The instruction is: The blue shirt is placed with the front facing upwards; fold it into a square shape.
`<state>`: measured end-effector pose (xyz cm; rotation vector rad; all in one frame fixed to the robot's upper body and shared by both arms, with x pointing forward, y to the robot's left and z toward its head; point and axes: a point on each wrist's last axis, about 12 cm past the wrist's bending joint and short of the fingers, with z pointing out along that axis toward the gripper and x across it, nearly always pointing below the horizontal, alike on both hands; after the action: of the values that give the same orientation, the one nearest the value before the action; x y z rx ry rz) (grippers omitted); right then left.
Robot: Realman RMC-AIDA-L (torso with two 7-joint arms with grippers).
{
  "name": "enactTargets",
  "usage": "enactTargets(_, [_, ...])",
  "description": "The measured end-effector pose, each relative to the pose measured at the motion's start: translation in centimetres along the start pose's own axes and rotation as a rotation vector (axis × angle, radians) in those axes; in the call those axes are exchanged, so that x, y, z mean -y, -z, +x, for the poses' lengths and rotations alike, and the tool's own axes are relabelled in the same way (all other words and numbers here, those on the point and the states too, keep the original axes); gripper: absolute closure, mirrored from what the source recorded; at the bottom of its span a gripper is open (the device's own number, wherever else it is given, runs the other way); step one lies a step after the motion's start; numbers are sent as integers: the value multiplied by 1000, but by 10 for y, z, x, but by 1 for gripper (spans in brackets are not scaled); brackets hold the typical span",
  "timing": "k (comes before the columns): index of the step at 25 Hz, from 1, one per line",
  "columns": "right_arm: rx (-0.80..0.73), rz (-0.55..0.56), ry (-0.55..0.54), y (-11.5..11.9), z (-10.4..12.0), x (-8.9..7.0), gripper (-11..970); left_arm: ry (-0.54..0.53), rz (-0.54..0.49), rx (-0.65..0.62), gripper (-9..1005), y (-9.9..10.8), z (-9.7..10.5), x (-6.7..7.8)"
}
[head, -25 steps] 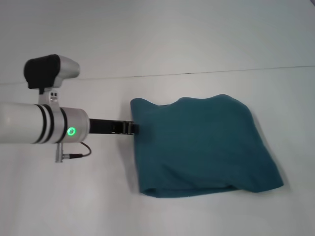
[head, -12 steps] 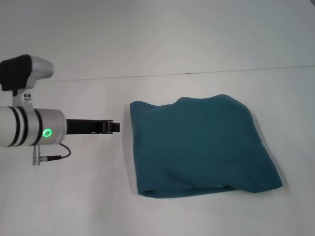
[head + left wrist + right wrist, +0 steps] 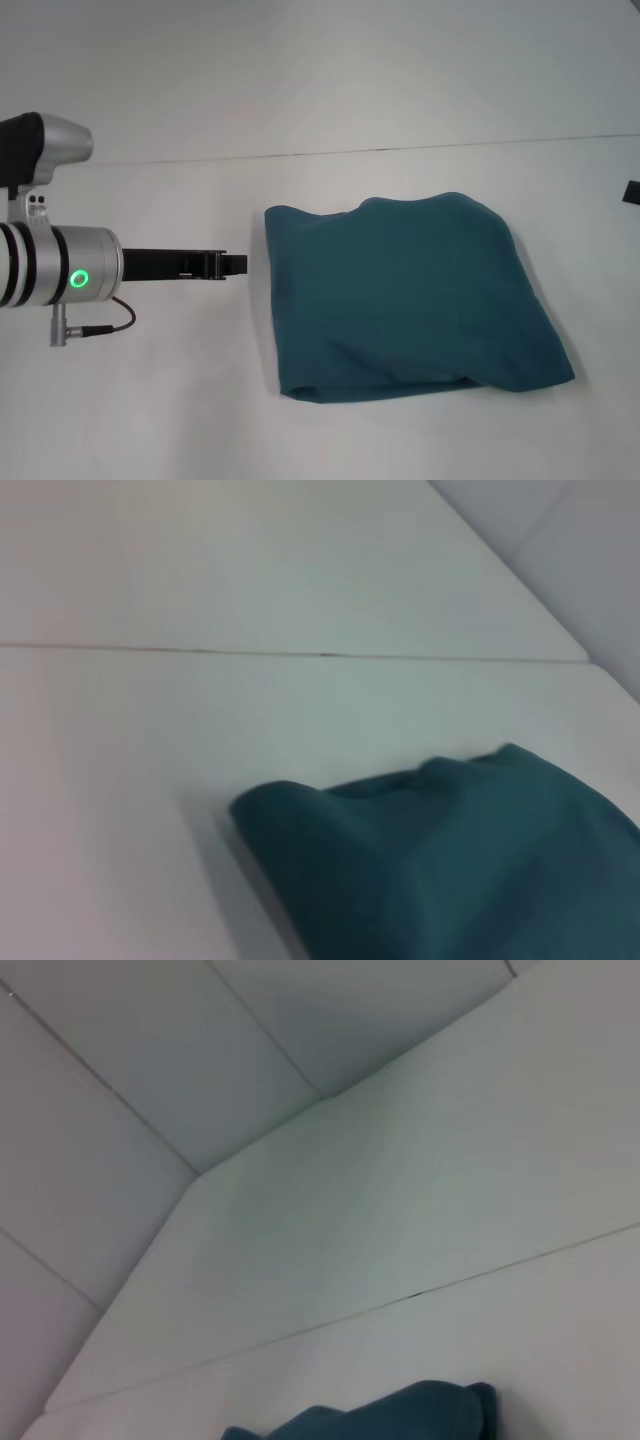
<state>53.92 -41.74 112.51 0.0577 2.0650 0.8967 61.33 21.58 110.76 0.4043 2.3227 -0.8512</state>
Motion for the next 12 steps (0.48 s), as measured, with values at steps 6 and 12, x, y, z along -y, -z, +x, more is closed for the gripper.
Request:
enactTargets(6, [-22,-53,93,-13,13,-7,15,-33,24,7,870,2,4,5])
enactTargets(12, [-38,-98,174,-18,17,-13,15,-60,71,36,698,5,10,9])
